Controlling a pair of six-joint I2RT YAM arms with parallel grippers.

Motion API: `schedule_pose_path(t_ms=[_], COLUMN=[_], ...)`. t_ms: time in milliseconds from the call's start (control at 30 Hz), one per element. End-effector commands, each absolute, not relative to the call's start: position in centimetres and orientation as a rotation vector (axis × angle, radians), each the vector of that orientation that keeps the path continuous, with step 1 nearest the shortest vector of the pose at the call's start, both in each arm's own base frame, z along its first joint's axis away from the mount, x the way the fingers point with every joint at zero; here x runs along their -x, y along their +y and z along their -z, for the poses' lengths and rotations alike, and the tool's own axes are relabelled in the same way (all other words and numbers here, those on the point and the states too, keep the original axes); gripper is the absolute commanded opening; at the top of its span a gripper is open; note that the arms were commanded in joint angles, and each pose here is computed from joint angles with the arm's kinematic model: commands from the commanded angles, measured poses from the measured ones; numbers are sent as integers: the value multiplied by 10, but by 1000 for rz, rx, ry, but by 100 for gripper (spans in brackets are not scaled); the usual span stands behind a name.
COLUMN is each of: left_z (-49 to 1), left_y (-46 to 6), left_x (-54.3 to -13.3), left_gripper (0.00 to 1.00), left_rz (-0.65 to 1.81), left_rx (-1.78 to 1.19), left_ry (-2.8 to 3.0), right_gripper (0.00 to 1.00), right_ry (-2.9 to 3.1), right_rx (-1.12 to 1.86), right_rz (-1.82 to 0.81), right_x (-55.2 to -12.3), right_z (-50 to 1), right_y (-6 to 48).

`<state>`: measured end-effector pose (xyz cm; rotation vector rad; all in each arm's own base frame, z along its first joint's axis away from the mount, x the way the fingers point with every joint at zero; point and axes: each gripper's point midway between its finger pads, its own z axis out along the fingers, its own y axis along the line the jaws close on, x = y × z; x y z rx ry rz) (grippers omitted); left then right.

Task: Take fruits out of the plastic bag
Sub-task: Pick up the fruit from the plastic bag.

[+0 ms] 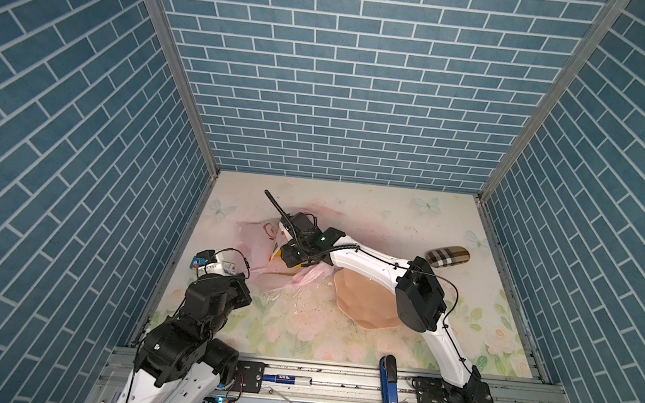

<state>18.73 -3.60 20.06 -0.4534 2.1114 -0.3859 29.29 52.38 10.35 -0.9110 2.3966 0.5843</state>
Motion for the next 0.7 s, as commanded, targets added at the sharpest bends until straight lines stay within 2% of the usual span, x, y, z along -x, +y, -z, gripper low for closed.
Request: schedule_pose_path(t_ms=[0,267,667], left_z=[-187,-184,-186], left_y=[-39,-37,-43], left_x=[-183,-182,-192], left_gripper=[0,0,0], left_rz=[408,405,436], left_rx=[466,477,474], left_ry=[2147,2135,2115], right_gripper=[55,66,74], right_ry=[2322,2342,2435], right_rx=[823,772,777], right_rz=[-532,-483,-503], right_x=[-314,-334,-327], right_z=[-126,-114,-86], right_y=[519,508,505])
